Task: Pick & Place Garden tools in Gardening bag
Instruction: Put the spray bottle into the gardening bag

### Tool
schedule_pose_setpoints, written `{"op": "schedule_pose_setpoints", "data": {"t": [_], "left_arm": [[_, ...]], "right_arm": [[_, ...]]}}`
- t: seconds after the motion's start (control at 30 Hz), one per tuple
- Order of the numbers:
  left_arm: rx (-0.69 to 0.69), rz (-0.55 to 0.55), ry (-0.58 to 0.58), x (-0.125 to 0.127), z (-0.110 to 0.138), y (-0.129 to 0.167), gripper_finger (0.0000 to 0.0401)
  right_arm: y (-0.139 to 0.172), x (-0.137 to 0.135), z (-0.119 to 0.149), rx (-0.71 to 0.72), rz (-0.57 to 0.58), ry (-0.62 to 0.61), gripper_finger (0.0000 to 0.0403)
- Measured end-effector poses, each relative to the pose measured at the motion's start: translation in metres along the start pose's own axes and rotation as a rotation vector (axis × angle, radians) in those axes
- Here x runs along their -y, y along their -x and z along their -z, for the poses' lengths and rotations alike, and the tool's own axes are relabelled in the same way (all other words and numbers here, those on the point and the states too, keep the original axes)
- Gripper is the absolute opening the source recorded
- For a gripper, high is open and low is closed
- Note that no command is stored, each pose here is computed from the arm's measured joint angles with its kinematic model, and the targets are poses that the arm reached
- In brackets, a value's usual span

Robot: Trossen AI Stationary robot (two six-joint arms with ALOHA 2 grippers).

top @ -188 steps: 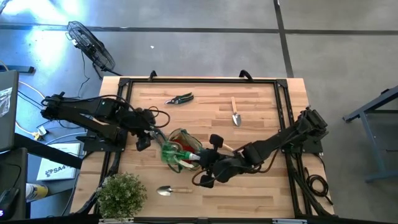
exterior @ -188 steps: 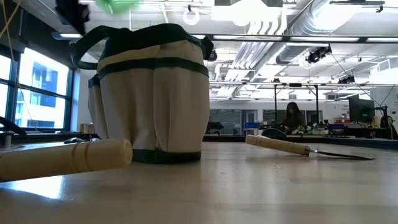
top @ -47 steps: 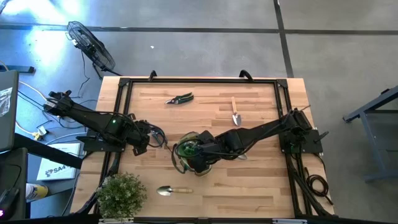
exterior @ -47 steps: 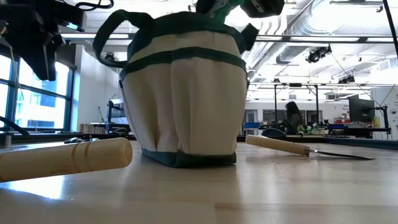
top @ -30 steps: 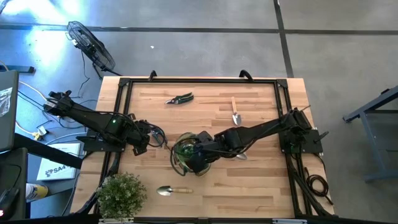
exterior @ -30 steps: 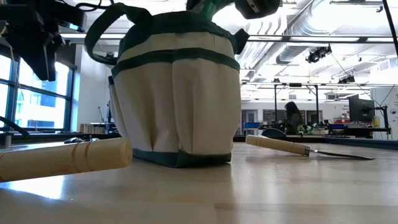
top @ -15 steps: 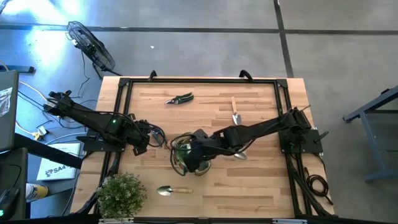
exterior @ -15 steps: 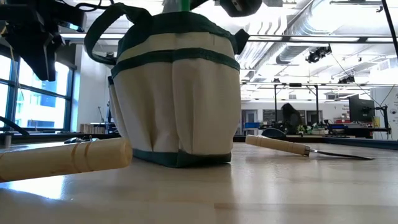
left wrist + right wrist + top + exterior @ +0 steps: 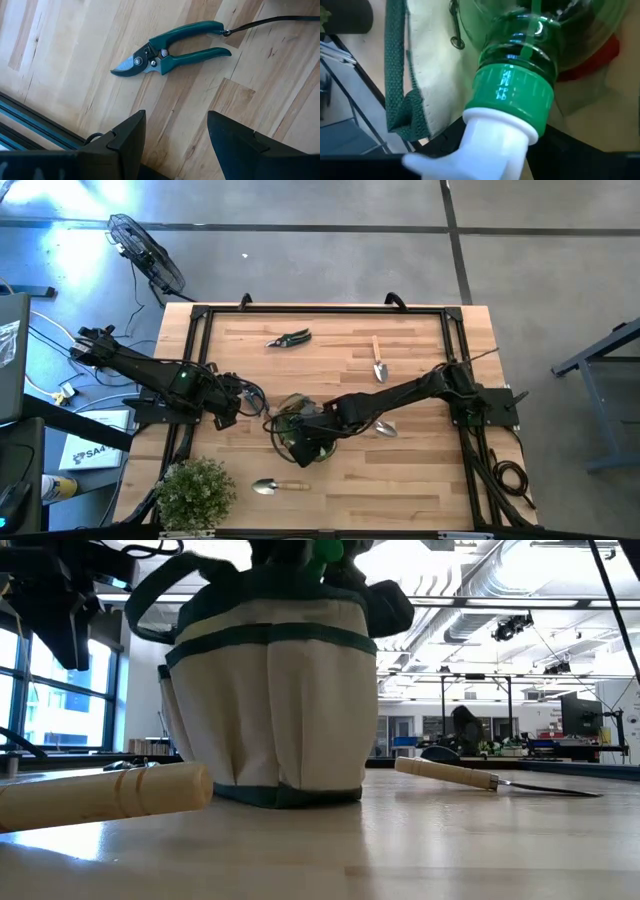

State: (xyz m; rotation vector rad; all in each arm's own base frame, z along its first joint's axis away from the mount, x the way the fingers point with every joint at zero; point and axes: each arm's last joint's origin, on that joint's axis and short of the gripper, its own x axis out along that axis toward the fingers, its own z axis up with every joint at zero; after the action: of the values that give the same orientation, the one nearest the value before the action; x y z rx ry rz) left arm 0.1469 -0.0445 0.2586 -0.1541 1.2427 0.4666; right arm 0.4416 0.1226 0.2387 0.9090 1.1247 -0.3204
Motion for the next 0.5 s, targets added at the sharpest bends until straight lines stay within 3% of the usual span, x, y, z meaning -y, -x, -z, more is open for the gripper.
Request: {"op": "schedule_pose_setpoints", "data": {"t": [0.37, 0.5], "left_arm": [[0.001, 0.0, 0.0, 0.0, 0.0, 0.0, 0.0203], [0.0, 0.0, 0.0, 0.0, 0.0, 0.0, 0.0203]], "right_arm": [[0.039, -0.008, -0.011, 0.149, -0.096, -0.005, 0.0148], [0.046, -0.005, -0.016, 0.191, -0.083, 0.0, 0.0148]]}}
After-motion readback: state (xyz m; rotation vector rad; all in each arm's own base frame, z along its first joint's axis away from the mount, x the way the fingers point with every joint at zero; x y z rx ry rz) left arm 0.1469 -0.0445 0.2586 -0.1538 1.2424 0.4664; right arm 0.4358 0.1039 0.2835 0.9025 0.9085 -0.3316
